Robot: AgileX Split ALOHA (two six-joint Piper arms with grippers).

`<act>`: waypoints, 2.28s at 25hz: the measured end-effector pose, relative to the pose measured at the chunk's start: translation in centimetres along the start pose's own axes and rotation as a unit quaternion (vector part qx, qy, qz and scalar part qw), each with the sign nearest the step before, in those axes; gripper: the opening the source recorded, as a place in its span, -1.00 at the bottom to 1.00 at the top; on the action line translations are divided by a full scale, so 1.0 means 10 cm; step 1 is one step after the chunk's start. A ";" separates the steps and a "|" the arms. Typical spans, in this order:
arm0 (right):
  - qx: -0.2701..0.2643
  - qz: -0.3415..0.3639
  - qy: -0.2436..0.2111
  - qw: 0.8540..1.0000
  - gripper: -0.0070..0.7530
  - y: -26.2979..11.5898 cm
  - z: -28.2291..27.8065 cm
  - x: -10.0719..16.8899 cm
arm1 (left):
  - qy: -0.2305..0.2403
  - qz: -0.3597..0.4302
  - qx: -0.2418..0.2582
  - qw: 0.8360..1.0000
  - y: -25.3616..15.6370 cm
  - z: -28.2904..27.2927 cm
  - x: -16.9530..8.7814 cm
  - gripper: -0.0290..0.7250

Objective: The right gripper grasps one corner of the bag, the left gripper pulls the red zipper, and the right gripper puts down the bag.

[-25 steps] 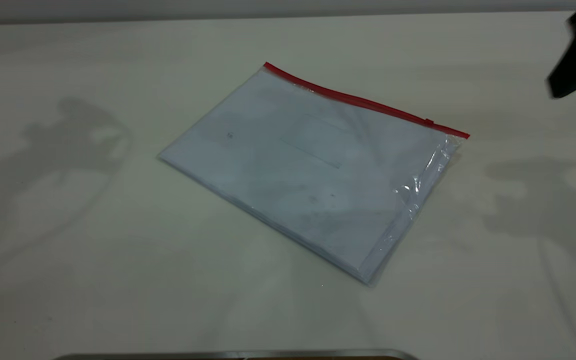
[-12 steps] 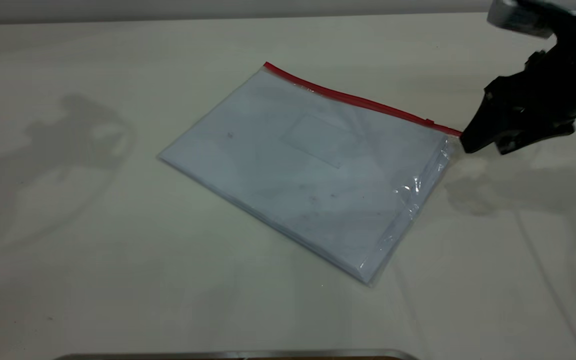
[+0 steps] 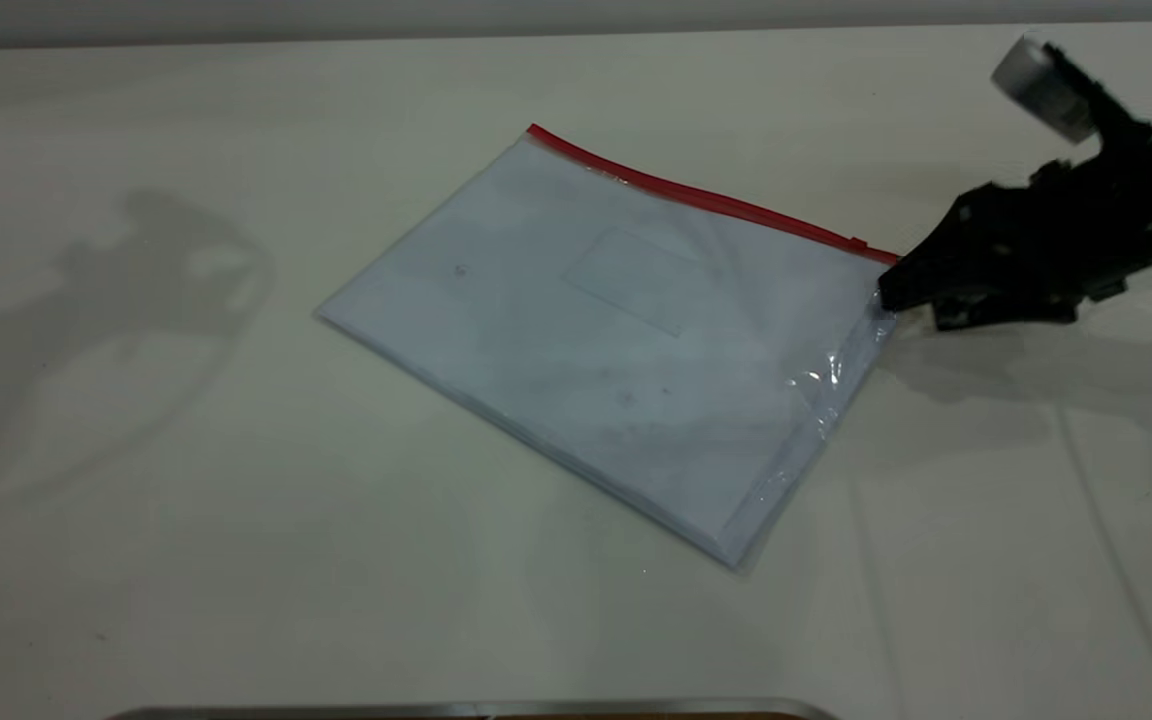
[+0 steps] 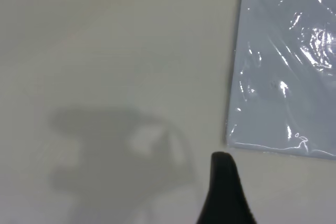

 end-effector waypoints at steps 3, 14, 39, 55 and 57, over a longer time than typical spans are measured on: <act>-0.014 0.001 0.015 1.000 0.57 -0.04 0.08 -0.02 | -0.002 -0.001 0.001 1.000 0.00 0.00 0.00 0.64; -0.067 0.021 0.076 0.995 0.43 -0.09 0.24 0.01 | -0.007 -0.007 -0.003 1.000 0.01 0.00 -0.02 0.64; -0.003 -0.332 0.129 0.935 -0.89 1.10 0.34 0.51 | -0.058 0.168 0.046 0.983 0.11 1.12 -0.59 0.64; 0.005 -0.461 0.181 0.869 -0.89 1.15 0.71 1.34 | -0.151 0.339 0.012 0.929 0.10 1.71 -1.33 0.64; 0.005 -0.461 0.183 0.869 -0.89 1.15 0.71 1.35 | -0.160 0.340 0.001 0.926 0.11 1.74 -1.35 0.64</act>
Point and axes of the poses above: a point on each arm's last joint axis where the gripper is mounted, z pointing out along that axis toward the gripper, x along the wrist's bending axis when the last joint is at zero, y = z × x, the point moved 2 cm from there along z, pointing out along that axis toward the gripper, and after that the axes turned 6 degrees about -z, right-handed, at the moved point
